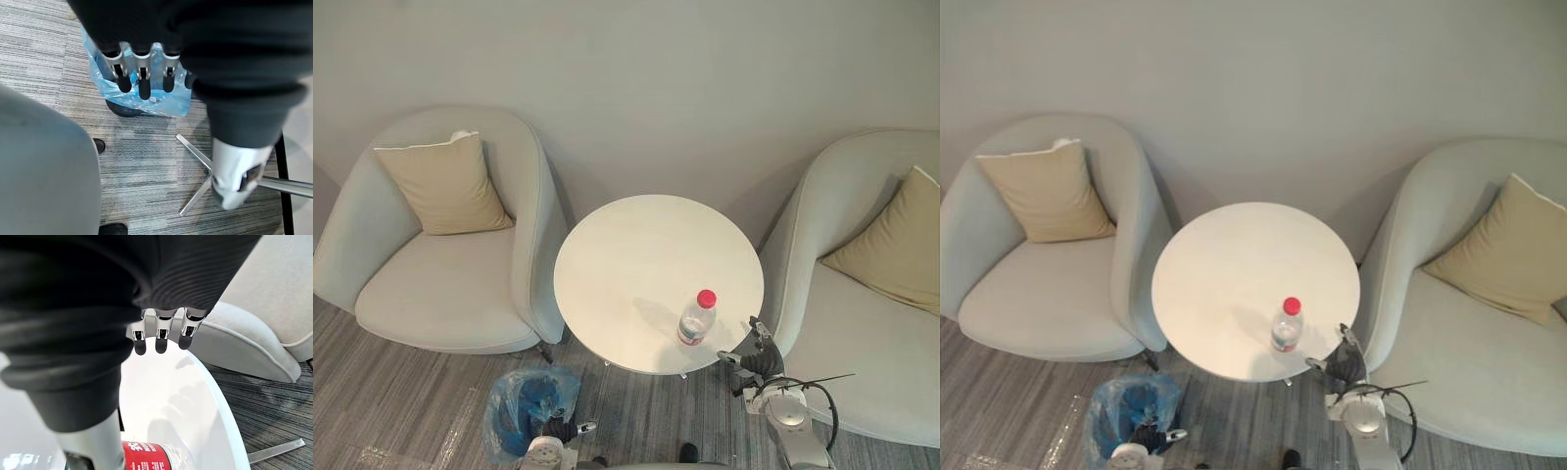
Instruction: Gather rubbish on tea table into small bin, then transfer packed bag to large trash can.
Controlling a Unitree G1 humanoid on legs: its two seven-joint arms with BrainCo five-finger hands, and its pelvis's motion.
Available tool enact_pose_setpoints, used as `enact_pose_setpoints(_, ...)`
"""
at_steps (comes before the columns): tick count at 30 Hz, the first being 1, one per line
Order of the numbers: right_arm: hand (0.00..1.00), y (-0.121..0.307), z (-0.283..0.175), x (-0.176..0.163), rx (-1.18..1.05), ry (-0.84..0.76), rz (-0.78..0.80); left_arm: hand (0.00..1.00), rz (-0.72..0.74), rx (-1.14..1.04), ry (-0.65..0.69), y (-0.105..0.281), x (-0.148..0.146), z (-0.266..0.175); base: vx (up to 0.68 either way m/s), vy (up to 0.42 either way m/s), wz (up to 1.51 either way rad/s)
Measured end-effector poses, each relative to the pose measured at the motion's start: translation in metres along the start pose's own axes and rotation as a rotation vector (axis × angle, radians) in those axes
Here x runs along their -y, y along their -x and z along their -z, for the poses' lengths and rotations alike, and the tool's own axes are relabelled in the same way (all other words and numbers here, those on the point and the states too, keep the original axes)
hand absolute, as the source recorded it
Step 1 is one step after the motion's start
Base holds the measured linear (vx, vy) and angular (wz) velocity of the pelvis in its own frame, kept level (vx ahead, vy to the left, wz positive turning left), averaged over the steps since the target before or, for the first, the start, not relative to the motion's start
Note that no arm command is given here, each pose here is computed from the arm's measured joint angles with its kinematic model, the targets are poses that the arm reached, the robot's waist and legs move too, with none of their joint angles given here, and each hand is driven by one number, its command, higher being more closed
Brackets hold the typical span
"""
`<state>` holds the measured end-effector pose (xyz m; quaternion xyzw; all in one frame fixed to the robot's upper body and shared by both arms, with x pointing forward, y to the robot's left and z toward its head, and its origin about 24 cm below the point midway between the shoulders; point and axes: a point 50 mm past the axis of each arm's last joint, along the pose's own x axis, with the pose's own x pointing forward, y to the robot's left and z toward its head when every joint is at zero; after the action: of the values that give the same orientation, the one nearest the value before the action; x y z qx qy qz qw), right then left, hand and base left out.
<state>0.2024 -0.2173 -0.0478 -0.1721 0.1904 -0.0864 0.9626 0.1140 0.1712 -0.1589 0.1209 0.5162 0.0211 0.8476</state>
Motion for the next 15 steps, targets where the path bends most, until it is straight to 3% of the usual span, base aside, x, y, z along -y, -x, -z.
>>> enact_pose_setpoints(15,0.0,-0.016,-0.015,-0.016,0.024,-0.025,-0.048,0.0,0.007,0.033,-0.046,-0.002,0.002,-0.012,0.0,0.008,0.12)
